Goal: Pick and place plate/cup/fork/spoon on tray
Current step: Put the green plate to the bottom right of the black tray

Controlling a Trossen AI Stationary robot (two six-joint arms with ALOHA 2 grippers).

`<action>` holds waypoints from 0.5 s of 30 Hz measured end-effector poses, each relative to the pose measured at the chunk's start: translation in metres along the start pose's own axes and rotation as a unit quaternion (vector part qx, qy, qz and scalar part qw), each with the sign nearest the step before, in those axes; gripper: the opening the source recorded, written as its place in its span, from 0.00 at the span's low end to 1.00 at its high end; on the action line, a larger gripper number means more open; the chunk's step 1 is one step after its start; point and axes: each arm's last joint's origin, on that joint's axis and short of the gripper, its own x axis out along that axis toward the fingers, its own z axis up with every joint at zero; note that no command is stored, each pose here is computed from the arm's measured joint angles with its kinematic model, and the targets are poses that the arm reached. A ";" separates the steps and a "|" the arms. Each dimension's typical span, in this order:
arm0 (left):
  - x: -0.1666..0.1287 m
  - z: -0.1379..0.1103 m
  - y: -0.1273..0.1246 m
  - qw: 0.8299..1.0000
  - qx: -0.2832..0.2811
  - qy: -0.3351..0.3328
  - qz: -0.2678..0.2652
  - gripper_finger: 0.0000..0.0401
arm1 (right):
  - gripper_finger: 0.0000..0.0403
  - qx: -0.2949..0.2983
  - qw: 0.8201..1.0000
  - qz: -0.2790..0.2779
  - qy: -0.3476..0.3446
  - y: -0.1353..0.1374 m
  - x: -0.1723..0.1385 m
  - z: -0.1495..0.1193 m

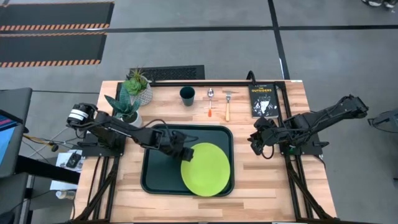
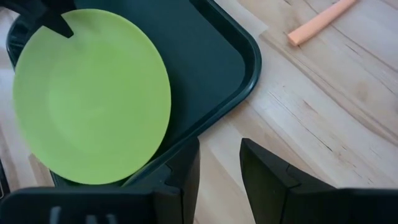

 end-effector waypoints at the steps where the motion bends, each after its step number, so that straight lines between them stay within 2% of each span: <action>1: 0.000 0.001 0.000 1.000 -0.001 -0.002 0.001 0.35 | 0.35 0.000 1.000 0.000 0.000 0.000 0.000 0.000; 15: 0.000 0.003 0.009 0.999 0.014 -0.016 0.046 0.47 | 0.35 0.000 1.000 0.000 0.000 0.000 0.000 0.000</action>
